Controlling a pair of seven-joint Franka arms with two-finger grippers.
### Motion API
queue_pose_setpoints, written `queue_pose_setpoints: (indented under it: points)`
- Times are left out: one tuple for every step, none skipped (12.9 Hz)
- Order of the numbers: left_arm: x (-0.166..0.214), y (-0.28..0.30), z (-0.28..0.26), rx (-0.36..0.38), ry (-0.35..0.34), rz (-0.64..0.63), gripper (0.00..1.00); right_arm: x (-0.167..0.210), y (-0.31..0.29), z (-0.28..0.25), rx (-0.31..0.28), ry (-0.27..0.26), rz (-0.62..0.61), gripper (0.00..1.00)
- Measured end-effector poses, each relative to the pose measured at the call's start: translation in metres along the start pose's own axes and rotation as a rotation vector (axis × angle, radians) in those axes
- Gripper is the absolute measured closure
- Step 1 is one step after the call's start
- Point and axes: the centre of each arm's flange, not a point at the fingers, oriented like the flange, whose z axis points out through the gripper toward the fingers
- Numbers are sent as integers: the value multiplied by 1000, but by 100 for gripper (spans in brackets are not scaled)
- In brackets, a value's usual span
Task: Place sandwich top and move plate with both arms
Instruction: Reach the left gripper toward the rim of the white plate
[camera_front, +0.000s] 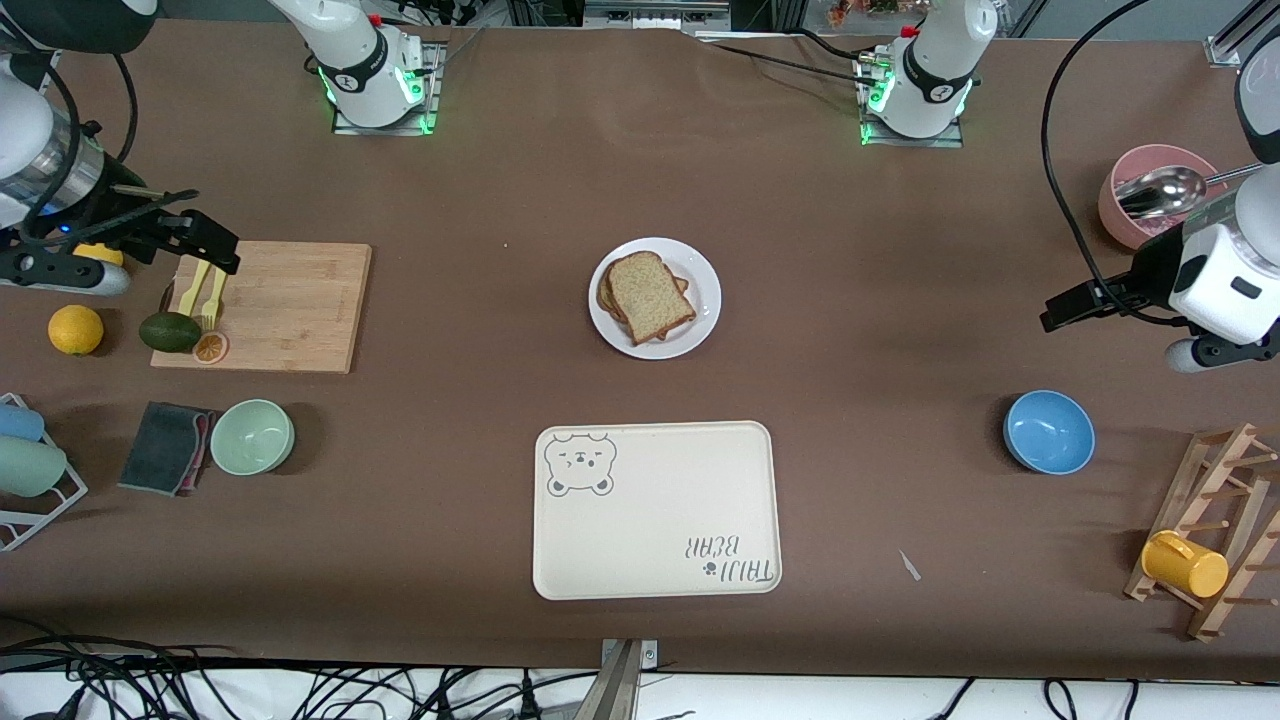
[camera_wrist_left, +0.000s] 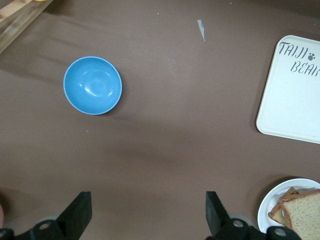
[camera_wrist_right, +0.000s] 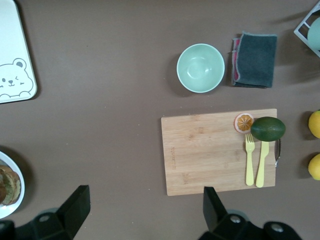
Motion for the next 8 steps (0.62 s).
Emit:
queue_pose_setpoints:
  points:
    - [1,2,7,-16,3,-2,0,0,0,0,1,1,-19,0]
    - [2,3,15,-23,1,-4,0,1,4,-1,1,2,-46,0]
    - [2,4,23,-23,-5,-4,0,2,11,-1,2,3,-61,0]
    - [1,6,31,-31,-13,-6,0,3,18,-1,5,4,-66,0]
    - [-1,9,41,-62,-36,-16,0,4,22,-1,14,4,-62,0]
    - [-5,13,56,-110,-78,-38,0,5,26,-1,24,3,-53,0]
    - [-9,16,72,-152,-113,-65,0,4,30,-2,29,3,-47,0]
    - [-12,22,87,-172,-125,-73,0,3,32,-5,32,5,-43,0]
